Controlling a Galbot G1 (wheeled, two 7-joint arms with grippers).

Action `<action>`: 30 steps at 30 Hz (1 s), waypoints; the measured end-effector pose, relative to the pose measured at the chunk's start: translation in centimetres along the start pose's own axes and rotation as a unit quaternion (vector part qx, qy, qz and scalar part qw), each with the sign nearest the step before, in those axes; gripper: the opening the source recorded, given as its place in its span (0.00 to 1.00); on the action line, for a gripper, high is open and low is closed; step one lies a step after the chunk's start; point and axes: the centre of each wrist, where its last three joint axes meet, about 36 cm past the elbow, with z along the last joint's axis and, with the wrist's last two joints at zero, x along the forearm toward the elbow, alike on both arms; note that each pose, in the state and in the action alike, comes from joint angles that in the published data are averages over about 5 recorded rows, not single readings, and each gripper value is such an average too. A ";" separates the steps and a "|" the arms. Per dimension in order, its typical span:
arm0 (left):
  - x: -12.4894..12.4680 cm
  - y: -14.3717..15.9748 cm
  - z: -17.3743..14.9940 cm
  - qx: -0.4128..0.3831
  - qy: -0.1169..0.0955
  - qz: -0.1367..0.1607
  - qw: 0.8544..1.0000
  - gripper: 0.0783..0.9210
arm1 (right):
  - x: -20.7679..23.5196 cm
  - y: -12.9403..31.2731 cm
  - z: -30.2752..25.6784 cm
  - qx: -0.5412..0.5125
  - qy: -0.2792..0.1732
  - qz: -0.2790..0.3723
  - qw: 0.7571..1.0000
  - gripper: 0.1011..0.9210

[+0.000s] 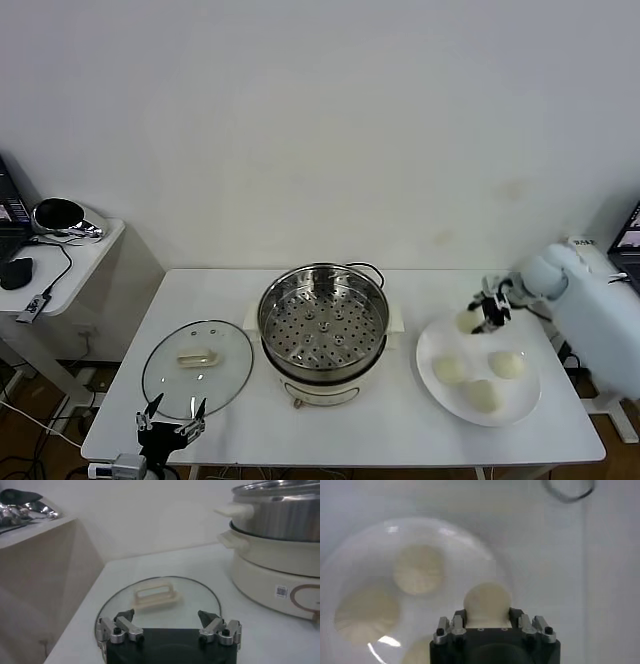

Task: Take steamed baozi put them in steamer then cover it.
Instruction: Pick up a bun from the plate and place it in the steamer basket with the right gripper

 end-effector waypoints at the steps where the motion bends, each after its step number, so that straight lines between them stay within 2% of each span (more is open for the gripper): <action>1: 0.0 0.0 0.0 -0.001 -0.001 -0.001 1.000 0.88 | 0.8 -0.8 -0.8 0.006 -0.006 0.004 1.000 0.53; 9: 0.4 0.7 -0.7 -0.010 -0.009 -0.015 1.000 0.88 | 5.6 -7.3 -9.2 0.087 -0.063 0.013 0.994 0.53; 14: 0.5 0.8 -1.0 -0.009 -0.013 -0.023 1.000 0.88 | 6.0 -10.7 -14.5 0.172 -0.112 0.000 0.979 0.53; 21: 0.8 0.9 -1.0 -0.004 -0.012 -0.030 0.999 0.88 | 4.9 -13.8 -20.6 0.323 -0.152 -0.018 0.934 0.54; 30: 0.9 0.8 -1.0 -0.001 -0.013 -0.036 0.999 0.88 | 2.4 -14.2 -26.6 0.472 -0.159 -0.055 0.866 0.54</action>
